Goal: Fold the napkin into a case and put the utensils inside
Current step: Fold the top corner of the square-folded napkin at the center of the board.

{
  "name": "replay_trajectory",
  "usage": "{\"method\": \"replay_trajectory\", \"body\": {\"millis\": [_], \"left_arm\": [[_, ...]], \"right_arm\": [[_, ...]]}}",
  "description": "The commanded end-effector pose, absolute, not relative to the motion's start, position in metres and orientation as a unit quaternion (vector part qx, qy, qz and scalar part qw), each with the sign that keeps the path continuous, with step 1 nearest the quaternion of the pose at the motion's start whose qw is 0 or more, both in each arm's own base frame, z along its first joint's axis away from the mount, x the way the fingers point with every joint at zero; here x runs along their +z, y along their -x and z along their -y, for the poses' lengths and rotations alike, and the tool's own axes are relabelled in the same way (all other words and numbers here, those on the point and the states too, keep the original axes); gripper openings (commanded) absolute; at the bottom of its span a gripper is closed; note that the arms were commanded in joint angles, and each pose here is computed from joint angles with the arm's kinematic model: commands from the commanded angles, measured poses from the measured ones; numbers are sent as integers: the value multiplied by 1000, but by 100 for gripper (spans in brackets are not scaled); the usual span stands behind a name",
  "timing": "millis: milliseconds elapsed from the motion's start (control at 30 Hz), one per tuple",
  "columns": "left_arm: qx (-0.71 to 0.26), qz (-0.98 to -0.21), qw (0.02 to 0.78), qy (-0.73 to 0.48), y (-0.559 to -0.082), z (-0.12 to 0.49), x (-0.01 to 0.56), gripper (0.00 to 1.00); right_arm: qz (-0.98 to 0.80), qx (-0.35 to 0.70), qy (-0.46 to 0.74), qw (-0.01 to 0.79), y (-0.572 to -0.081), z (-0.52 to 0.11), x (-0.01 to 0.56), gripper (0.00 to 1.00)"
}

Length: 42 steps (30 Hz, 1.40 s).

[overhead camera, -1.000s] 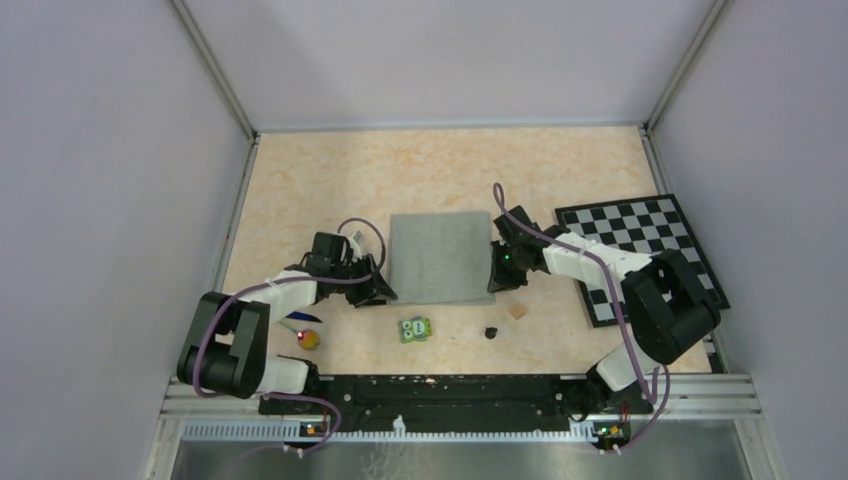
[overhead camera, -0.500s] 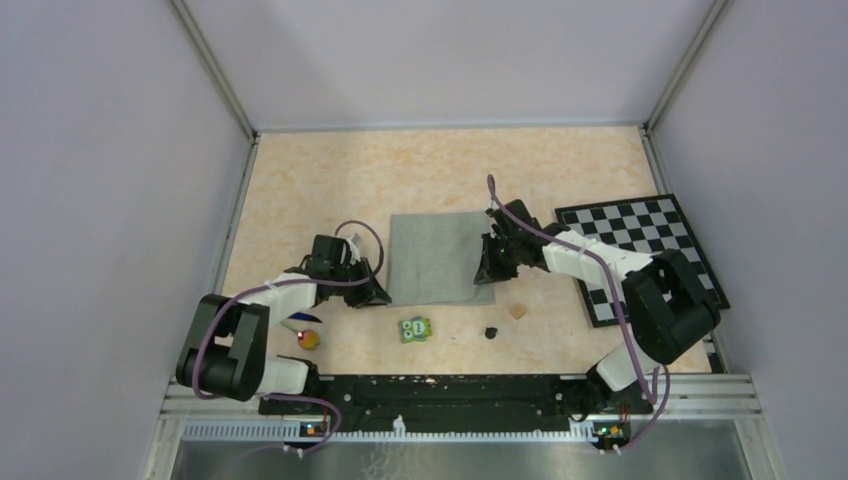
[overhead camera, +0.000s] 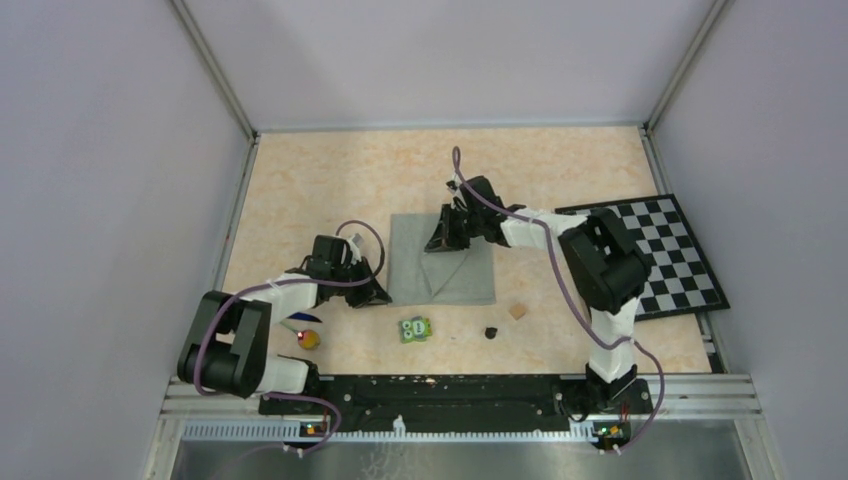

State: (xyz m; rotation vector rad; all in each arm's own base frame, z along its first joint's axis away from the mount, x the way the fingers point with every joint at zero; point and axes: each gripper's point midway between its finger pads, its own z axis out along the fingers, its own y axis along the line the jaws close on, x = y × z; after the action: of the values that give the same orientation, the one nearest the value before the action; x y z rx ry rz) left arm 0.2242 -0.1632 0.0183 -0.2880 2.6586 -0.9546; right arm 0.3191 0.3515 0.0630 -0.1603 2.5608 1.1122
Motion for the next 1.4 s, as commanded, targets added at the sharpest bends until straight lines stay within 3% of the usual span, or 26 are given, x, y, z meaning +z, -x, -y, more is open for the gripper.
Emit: {"method": "replay_trajectory", "body": {"millis": [0, 467, 1067, 1200, 1233, 1367], "left_arm": [[-273, -947, 126, 111, -205, 144, -14, 11], [-264, -951, 122, 106, -202, 141, -19, 8], [-261, -951, 121, 112, -199, 140, -20, 6], [-262, -950, 122, 119, -200, 140, -16, 14], [-264, -949, 123, 121, -200, 141, -14, 16], [-261, -945, 136, 141, -205, 139, 0, 39]], "right_arm": [[-857, 459, 59, 227, -364, -398, 99, 0], [-846, 472, 63, 238, -412, -433, 87, 0], [-852, 466, 60, 232, -430, -443, 66, 0], [-855, 462, 58, 228, -433, -441, 64, 1], [-855, 462, 59, 230, -433, -440, 66, 5], [-851, 463, 72, 237, -433, -439, 81, 19]]}}
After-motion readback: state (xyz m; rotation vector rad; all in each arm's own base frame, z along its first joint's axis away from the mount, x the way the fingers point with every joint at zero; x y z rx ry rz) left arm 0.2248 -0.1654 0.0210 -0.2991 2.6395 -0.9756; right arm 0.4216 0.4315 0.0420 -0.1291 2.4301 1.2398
